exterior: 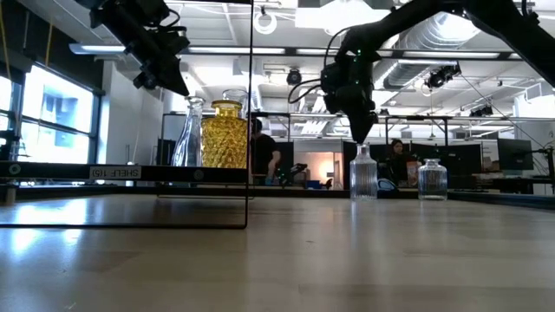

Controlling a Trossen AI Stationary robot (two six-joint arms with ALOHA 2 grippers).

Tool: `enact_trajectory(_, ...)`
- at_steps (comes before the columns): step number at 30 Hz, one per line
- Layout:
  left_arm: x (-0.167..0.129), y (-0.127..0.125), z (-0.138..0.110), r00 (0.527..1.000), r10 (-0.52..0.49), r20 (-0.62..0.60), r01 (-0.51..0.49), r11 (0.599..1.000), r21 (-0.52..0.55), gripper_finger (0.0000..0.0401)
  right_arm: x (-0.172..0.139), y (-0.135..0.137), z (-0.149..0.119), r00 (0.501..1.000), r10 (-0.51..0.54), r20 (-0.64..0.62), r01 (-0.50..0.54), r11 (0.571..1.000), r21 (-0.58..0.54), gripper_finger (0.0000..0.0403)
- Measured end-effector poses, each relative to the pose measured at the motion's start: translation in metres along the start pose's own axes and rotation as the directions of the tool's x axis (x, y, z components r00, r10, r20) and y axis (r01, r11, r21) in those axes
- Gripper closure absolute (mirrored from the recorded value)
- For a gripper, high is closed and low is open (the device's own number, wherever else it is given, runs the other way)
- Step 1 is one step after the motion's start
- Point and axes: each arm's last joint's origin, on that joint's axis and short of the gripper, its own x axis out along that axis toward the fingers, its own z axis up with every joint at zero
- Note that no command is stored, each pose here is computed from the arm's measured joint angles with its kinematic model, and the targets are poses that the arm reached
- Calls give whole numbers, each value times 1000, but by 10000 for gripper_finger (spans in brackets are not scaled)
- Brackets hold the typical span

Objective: Sort vases onto shelf
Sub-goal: Put the transparent vase on the shelf aligned with the other transparent vase

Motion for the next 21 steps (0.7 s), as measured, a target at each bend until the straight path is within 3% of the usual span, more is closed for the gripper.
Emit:
enact_trajectory(11,0,0,0,1000,-1,0,1,1000,27,400,6,0,-3,997,-30,-70,34,998,52,240)
enact_trajectory(21,0,0,0,1000,-1,0,1,1000,26,400,4,-2,-3,998,-38,-53,41,997,59,241)
